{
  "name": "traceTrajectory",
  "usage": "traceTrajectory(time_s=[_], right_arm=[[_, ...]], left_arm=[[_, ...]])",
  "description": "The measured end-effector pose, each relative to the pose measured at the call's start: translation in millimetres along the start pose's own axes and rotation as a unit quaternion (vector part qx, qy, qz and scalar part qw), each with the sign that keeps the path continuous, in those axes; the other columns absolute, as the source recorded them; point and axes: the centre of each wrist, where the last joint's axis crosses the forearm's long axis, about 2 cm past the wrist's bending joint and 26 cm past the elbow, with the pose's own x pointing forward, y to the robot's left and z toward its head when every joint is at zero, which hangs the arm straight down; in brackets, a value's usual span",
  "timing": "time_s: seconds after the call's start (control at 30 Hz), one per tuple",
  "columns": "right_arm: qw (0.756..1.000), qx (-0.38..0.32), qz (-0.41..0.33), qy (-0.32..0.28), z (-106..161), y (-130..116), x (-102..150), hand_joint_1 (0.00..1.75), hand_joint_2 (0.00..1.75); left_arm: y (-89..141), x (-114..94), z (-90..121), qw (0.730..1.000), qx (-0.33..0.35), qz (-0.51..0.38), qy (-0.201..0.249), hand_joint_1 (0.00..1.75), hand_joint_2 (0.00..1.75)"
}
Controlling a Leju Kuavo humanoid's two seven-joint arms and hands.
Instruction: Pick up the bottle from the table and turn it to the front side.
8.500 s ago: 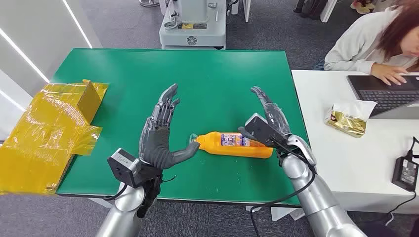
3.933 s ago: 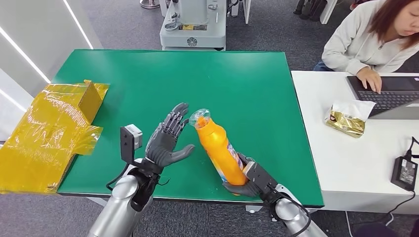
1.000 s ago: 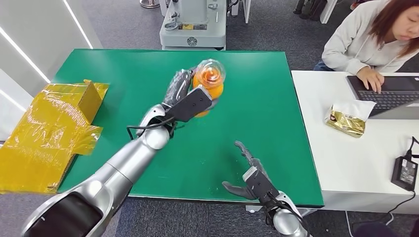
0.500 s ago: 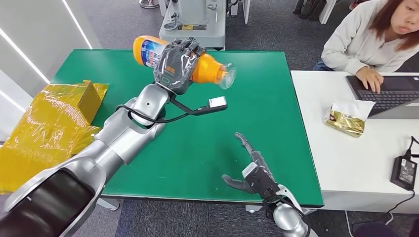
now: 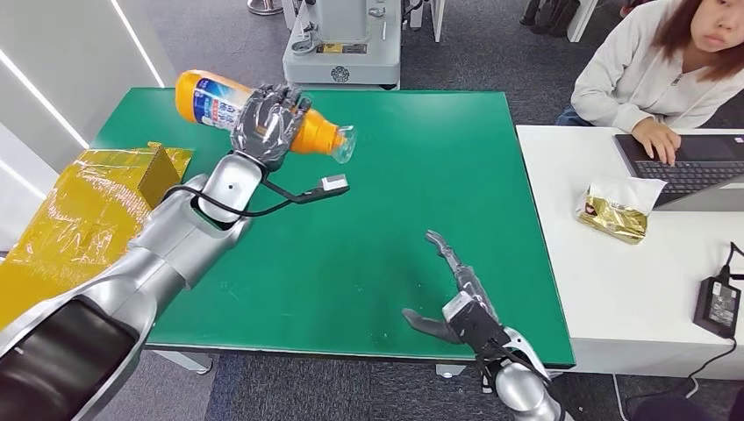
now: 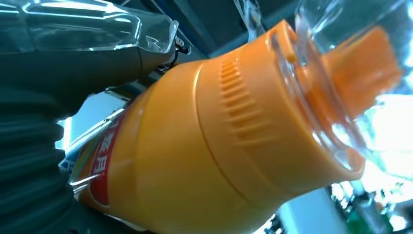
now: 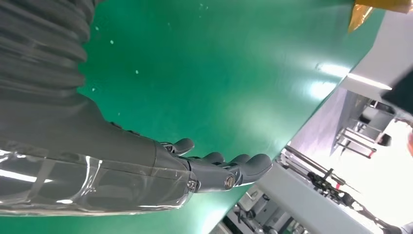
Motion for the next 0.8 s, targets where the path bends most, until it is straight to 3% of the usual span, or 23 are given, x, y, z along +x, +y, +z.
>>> traceTrajectory(time_s=[0.23, 0.53, 0.7, 0.8], right_arm=[[1.000, -0.010, -0.004, -0.010, 3.2, -7.3, -1.3, 0.00, 1.75], [0.999, -0.029, -0.014, 0.009, 24.2, -13.7, -10.9, 0.00, 1.75], [0.999, -0.030, -0.020, 0.012, 25.5, -14.4, -13.3, 0.00, 1.75], [0.999, -0.028, -0.023, 0.014, 25.9, -14.1, -14.5, 0.00, 1.75]], left_arm=[[-53.0, -23.3, 46.1, 0.994, -0.103, -0.043, 0.010, 1.75, 1.75], [-137.7, -50.2, 166.4, 0.962, -0.252, -0.080, 0.064, 1.75, 1.75], [-162.5, -58.8, 221.4, 0.934, -0.333, -0.095, 0.091, 1.75, 1.75], [-168.4, -64.3, 238.4, 0.925, -0.353, -0.094, 0.104, 1.75, 1.75]])
